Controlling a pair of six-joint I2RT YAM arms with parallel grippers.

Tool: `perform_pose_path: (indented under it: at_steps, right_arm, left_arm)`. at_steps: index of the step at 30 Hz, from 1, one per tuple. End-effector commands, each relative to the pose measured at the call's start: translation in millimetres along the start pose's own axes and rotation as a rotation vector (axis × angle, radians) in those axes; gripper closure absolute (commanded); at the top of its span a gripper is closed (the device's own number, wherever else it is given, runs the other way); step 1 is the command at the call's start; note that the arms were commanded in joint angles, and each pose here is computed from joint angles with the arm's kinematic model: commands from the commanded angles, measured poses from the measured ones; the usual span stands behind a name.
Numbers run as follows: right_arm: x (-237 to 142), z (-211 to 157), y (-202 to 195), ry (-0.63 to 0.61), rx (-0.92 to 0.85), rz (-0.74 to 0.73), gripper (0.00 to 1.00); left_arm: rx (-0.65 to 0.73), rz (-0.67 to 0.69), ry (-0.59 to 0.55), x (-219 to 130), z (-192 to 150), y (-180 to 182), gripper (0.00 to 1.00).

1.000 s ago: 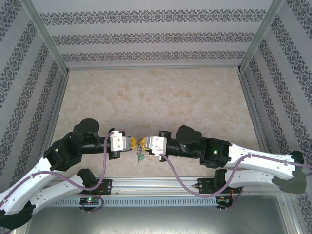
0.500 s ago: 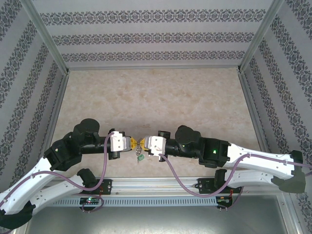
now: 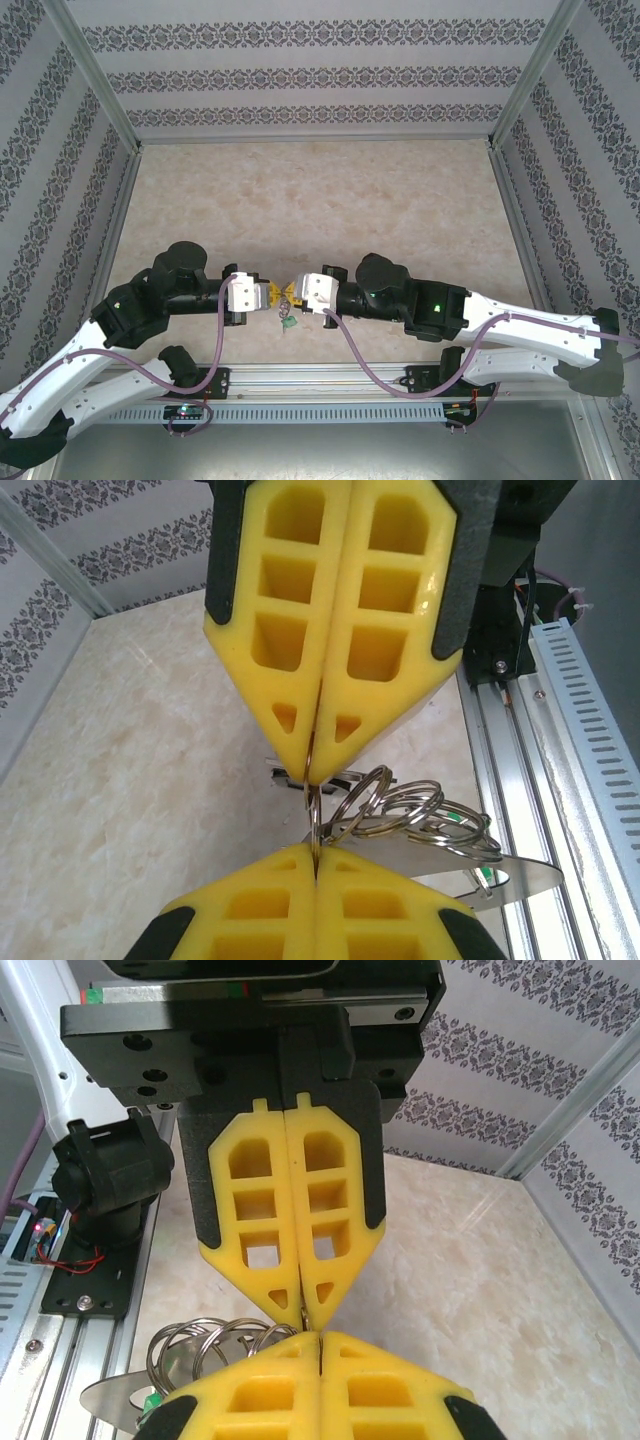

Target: Put the keys on the keyring

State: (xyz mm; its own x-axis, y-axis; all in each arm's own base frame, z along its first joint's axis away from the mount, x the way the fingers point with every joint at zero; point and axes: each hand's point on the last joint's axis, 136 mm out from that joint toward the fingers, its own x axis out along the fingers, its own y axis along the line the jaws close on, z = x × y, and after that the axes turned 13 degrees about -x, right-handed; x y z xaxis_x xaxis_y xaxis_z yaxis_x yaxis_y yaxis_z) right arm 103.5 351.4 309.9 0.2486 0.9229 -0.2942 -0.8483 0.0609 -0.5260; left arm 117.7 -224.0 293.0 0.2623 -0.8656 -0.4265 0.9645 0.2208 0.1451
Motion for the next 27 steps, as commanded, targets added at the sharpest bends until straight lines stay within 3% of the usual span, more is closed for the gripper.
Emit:
perform_pose_path:
  at_steps: [1, 18, 22, 27]
  right_arm:
    - [-2.6, 8.4, -13.2, -0.016, 0.049, -0.029, 1.0]
    - [-2.6, 4.1, -23.7, 0.002, 0.134, -0.049, 1.0]
    - [-5.0, 6.1, -23.4, -0.003, 0.129, -0.049, 0.79]
    - [-15.5, 15.1, -18.9, -0.037, 0.05, -0.068, 0.65]
  left_arm:
    - [0.047, 0.018, -0.043, -11.2, 14.1, 1.1, 1.0]
    - [0.071, 0.055, -0.094, -22.0, 22.8, 2.0, 1.0]
    - [0.065, 0.059, -0.109, -20.6, 23.3, 2.7, 1.0]
    - [0.046, 0.062, -0.137, -20.4, 26.0, 2.7, 1.0]
